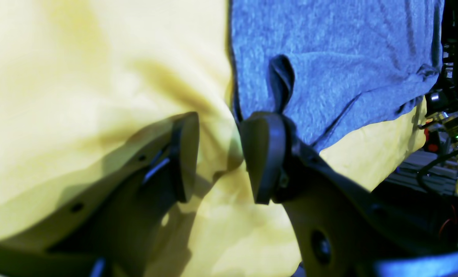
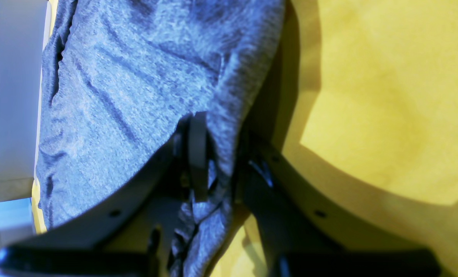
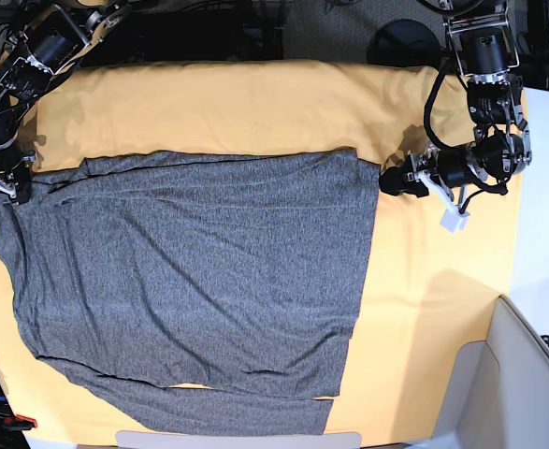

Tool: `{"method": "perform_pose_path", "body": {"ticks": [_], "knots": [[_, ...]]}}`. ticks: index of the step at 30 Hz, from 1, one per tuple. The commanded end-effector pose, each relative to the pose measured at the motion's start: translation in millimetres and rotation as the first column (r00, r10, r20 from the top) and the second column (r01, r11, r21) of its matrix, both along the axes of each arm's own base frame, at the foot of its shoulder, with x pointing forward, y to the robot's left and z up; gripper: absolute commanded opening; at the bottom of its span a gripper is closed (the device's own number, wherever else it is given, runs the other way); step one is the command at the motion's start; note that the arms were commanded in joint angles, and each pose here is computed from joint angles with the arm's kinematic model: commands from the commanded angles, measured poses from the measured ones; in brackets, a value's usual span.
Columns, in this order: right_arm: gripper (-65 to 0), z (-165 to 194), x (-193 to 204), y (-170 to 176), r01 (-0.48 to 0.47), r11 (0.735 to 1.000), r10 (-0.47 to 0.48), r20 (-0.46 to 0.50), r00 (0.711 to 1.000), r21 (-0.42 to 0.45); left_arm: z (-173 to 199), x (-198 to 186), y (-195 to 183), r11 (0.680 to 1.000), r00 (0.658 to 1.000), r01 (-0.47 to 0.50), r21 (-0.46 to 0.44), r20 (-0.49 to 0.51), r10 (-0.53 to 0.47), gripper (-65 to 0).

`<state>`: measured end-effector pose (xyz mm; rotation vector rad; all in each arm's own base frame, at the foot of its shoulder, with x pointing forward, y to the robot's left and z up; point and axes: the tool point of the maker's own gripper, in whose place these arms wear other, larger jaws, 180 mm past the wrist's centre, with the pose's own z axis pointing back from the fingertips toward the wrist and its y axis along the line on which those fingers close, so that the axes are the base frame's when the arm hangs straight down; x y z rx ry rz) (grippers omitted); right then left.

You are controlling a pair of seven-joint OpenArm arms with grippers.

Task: Fold the T-shirt properly
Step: 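Lower the folded edge onto the shirt body and release both grippers, then regrasp the folded edge with both grippers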

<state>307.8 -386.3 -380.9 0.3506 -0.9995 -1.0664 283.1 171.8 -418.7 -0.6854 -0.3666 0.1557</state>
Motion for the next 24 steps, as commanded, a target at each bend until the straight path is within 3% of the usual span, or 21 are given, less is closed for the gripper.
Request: {"method": "perform_pose_path", "body": {"ticks": [1,11,24], "knots": [[-56.7,9.7,2.0,-7.5,-0.001,1.000,0.001,0.013,1.000,-0.029,-11.9,-13.3,0.9,0.998,0.997,0.036,0.048,-0.068,-0.033,-40.8],[-56.7,7.8,-0.3,-7.5,-0.001,1.000,0.001,0.007,1.000,-0.029,25.9,-1.7,-6.5,0.989,0.993,0.106,0.107,0.042,-0.111,-40.9],[-56.7,7.4,-0.3,-6.8,-0.001,1.000,0.001,0.007,1.000,-0.028,8.0,-9.9,-31.0,0.989,0.991,0.135,0.051,-0.017,-0.135,-40.9]]}}
